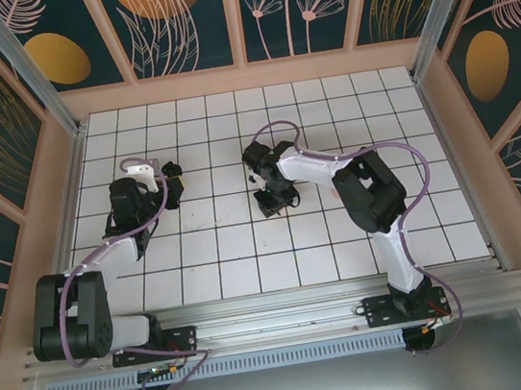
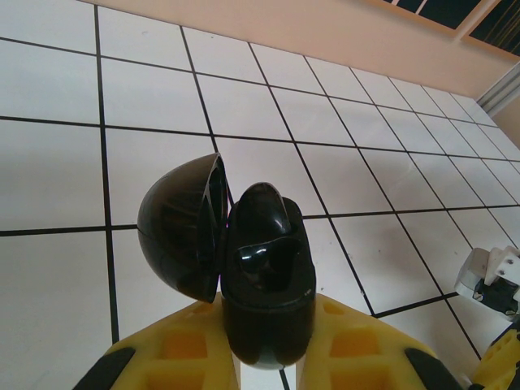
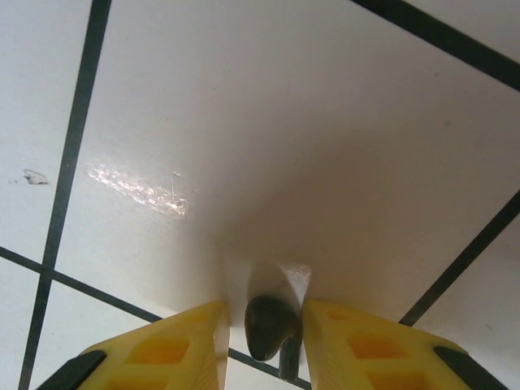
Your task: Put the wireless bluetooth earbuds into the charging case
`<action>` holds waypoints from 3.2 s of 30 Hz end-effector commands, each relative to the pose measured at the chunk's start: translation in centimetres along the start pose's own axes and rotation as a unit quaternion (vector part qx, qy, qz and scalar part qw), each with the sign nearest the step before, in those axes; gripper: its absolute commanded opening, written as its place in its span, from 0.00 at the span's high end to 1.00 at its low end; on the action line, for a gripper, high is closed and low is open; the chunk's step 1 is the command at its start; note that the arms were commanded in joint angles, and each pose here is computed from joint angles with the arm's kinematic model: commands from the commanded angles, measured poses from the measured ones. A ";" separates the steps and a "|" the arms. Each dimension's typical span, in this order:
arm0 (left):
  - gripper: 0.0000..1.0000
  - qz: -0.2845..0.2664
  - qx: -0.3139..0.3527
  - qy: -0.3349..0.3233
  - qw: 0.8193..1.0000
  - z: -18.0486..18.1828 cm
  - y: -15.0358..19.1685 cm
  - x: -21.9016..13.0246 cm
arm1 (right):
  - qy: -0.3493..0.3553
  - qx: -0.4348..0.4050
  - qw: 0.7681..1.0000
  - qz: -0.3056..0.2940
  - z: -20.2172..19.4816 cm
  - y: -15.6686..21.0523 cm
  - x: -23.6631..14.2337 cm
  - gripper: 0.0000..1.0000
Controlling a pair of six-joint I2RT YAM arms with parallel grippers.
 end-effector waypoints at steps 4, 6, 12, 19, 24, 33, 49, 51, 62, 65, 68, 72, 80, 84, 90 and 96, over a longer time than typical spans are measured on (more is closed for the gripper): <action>1.00 -0.007 0.013 0.001 1.000 -0.2 -0.9 0.3 | 0.016 0.019 0.999 -0.047 -0.5 -1.2 -1.4 0.69; 1.00 -0.008 0.014 0.001 1.000 -0.2 -1.0 0.2 | 0.018 0.018 0.998 -0.049 -0.5 -1.3 -1.5 0.70; 1.00 -0.007 0.015 0.000 1.000 -0.2 -1.0 0.1 | 0.022 0.019 0.999 -0.041 -0.8 -1.0 -0.8 0.71; 1.00 -0.007 0.015 0.000 1.000 -0.2 -1.0 0.1 | 0.019 0.023 0.999 -0.032 -0.9 -0.5 0.1 0.75; 1.00 -0.008 0.015 0.005 1.000 -0.3 -1.0 0.1 | 0.019 0.026 0.999 -0.042 -1.0 -0.5 -0.2 0.78; 1.00 -0.049 0.041 0.092 0.994 -3.2 -1.7 0.3 | -0.037 0.048 0.986 -0.152 -0.5 -2.1 -4.9 0.80; 0.99 -0.119 0.216 0.309 0.918 -12.7 -3.3 -1.1 | -0.214 -0.051 0.888 -0.404 0.9 -0.6 -19.6 0.81; 0.99 -0.120 0.227 0.320 0.912 -13.3 -3.3 -1.0 | -0.241 -0.071 0.871 -0.422 1.3 0.1 -21.2 0.80; 0.99 -0.117 0.208 0.364 0.900 -15.3 -4.3 -0.1 | -0.339 -0.115 0.809 -0.466 2.9 1.5 -25.4 0.80; 0.99 -0.114 0.203 0.370 0.900 -15.8 -4.4 0.3 | -0.355 -0.126 0.800 -0.467 3.5 1.5 -25.7 0.80; 0.99 -0.117 0.195 0.373 0.900 -16.0 -4.7 0.5 | -0.360 -0.137 0.796 -0.466 4.0 1.3 -25.6 0.80; 0.99 -0.125 0.190 0.379 0.897 -16.3 -5.1 0.5 | -0.364 -0.154 0.796 -0.459 4.7 1.1 -25.1 0.80; 0.99 -0.132 0.183 0.383 0.896 -16.6 -5.9 0.4 | -0.347 -0.165 0.808 -0.447 5.0 0.7 -23.6 0.80; 0.99 -0.134 0.182 0.384 0.895 -16.7 -6.1 0.4 | -0.344 -0.169 0.808 -0.447 5.2 0.6 -23.4 0.80; 0.98 -0.140 0.182 0.384 0.894 -16.8 -6.6 0.3 | -0.329 -0.173 0.816 -0.443 5.2 0.4 -22.6 0.81; 0.98 -0.148 0.181 0.386 0.892 -17.0 -7.1 0.2 | -0.323 -0.173 0.821 -0.437 5.3 0.4 -21.8 0.81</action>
Point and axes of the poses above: each hand's point on the last joint's axis, 136 mm out from that joint toward the fingers, its own x axis out along the fingers, its own z axis along the line the jaws close on, y = z × x, the point moved 6 cm from there along -x, back along the fingers, and after that the axes turned 15 degrees about x, right-handed, at the moved point
